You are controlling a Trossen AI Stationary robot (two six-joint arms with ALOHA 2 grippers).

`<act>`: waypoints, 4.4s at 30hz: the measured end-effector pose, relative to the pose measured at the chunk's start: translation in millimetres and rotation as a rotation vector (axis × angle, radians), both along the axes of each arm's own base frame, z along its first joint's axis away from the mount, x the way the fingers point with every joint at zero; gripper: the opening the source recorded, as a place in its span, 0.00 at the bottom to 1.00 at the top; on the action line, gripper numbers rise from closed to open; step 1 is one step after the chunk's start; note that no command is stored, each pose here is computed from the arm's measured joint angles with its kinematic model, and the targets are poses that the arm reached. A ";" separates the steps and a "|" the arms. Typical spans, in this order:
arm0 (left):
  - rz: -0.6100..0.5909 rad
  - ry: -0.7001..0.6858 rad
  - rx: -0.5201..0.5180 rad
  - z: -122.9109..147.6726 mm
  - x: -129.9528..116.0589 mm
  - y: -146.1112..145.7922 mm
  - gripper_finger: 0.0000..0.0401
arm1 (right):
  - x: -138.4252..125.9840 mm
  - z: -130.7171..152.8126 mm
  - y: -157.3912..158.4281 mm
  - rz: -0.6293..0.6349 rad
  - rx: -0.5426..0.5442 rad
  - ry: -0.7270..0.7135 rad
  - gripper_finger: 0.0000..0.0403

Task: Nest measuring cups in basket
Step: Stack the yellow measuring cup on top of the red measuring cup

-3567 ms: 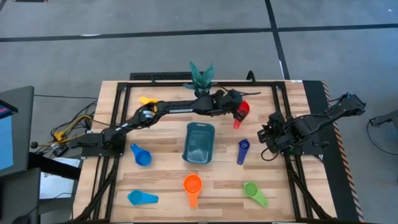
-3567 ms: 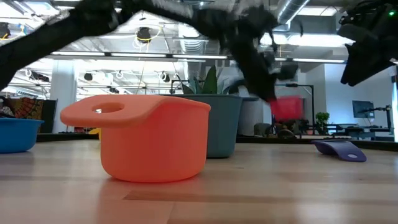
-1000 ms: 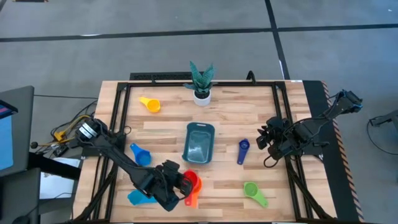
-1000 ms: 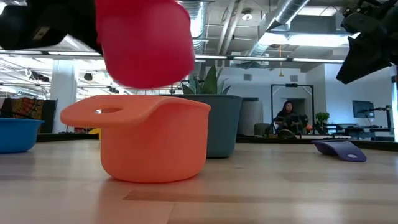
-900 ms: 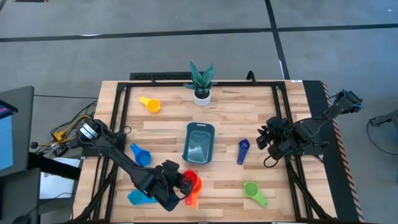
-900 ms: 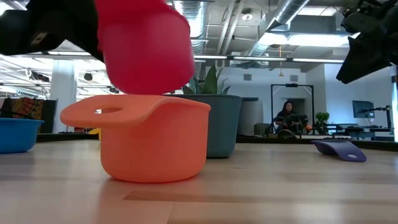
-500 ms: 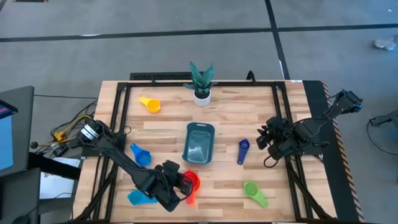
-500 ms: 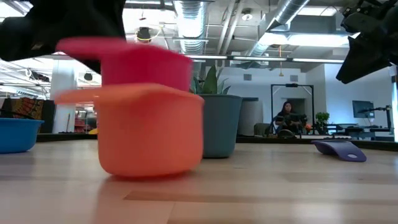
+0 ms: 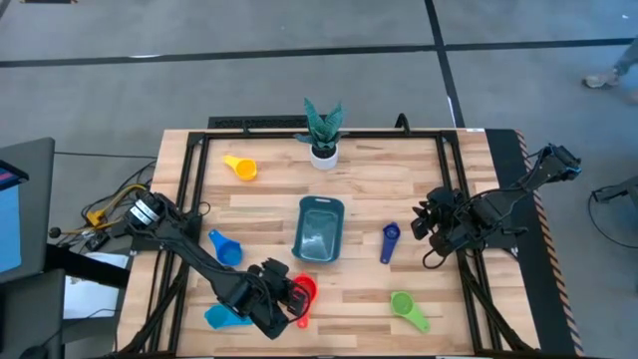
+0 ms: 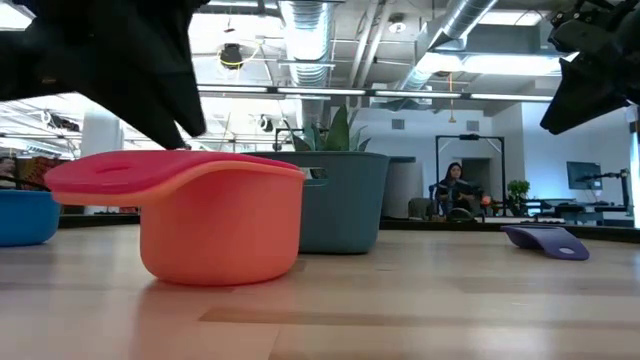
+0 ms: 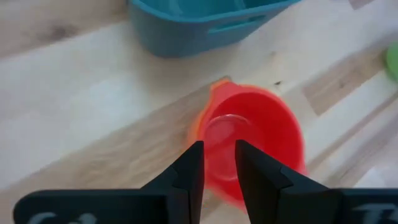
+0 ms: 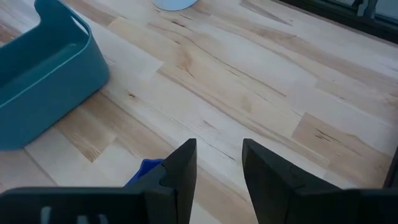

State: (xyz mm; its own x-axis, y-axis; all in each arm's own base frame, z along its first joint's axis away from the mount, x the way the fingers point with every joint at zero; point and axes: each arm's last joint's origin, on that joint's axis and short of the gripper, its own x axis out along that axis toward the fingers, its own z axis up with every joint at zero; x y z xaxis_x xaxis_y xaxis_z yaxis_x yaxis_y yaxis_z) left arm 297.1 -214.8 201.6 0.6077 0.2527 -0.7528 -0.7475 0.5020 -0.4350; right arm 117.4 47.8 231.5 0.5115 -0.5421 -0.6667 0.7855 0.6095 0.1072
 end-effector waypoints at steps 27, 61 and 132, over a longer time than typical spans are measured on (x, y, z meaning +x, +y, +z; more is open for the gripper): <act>-0.436 0.407 0.601 114.9 -59.0 139.6 0.13 | 6.4 2.6 9.6 0.148 -0.023 -0.006 0.37; -0.491 0.654 0.528 96.3 -53.3 318.2 0.45 | 38.6 -55.3 92.0 0.313 0.091 0.054 0.33; -0.061 0.846 0.008 20.4 -61.7 391.6 0.01 | 49.6 -57.7 93.7 0.314 0.033 -0.008 0.29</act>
State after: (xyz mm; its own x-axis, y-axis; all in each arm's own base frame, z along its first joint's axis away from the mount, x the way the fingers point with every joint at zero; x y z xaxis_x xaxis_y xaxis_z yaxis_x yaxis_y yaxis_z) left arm 235.4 176.8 222.1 -0.1468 0.2452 -0.9583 -0.7910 0.5526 0.2626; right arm 167.0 141.5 173.7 0.6555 -0.3350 -0.6768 0.5586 0.8182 0.1361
